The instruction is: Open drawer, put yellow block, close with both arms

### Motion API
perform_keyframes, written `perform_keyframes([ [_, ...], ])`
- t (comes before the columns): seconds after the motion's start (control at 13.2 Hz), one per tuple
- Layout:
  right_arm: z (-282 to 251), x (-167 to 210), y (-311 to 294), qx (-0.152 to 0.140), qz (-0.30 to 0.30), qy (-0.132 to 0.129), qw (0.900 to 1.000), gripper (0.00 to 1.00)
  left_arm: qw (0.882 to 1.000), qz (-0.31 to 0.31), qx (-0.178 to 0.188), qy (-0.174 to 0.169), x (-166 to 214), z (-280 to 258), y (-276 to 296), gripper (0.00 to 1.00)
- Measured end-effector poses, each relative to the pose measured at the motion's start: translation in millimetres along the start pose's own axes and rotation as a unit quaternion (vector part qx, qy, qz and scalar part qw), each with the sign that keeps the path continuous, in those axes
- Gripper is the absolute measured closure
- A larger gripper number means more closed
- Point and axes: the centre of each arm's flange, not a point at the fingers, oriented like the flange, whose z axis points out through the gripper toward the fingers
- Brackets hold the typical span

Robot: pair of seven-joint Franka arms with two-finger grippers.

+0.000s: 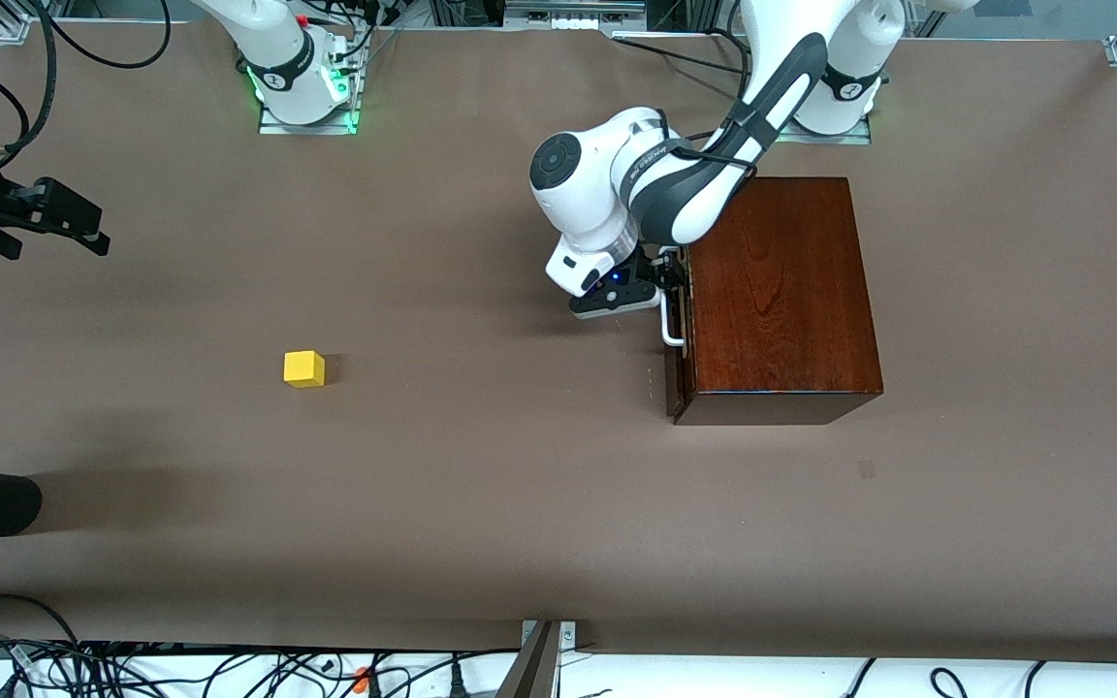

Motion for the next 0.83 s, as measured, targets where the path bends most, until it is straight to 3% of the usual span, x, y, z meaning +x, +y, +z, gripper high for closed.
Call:
perform_keyframes([
  [0.83,0.0,0.0,0.0,0.0,0.0,0.0,1.0,0.0,1.0,-0.018,-0.01,0.01,7.3,-6.2,2.8,0.0],
])
